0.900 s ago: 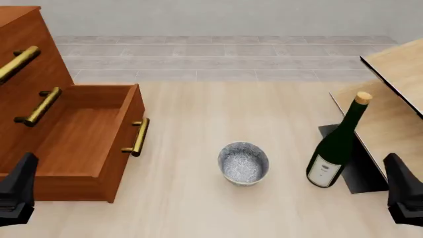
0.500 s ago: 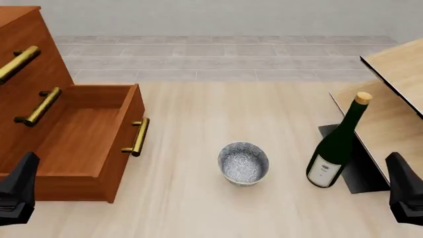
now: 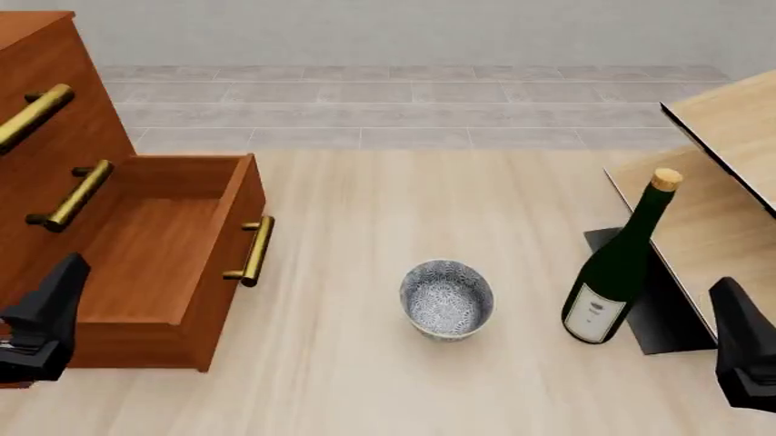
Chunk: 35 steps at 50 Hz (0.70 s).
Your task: Put the bowl on top of the cabinet.
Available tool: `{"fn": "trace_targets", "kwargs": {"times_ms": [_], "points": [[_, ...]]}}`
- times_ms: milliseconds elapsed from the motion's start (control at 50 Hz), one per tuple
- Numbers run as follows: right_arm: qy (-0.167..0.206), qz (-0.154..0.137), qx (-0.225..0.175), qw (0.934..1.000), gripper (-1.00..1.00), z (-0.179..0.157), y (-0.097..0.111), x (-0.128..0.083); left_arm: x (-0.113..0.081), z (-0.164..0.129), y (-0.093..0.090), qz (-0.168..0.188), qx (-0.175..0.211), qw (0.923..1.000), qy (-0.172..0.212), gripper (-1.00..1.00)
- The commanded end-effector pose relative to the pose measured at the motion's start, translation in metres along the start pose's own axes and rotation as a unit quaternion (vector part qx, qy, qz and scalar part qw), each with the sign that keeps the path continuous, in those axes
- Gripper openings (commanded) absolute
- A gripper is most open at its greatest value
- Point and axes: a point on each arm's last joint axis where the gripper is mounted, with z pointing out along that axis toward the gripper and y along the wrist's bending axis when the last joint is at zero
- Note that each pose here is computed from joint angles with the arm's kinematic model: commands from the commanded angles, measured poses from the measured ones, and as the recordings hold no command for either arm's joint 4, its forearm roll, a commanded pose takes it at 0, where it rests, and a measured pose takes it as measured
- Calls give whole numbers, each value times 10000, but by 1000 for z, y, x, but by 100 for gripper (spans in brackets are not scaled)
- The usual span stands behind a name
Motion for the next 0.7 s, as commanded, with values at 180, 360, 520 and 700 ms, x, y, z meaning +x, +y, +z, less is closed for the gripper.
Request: {"fn": "trace_targets", "kwargs": {"times_ms": [180,360,520,700], "points": [[-32,-15,12,10000,100,0,0,-1,-41,31,-17,-100,919,9956,156,100],[-51,-28,26,10000,100,0,0,-2,-69,45,-38,28,1693,9855,119,100],[-60,-40,30,10000,100,0,0,-2,-80,62,-61,-63,2270,9732,363,100],[-70,-54,37,10000,100,0,0,-3,-86,85,-89,10,2680,9612,658,100]]}}
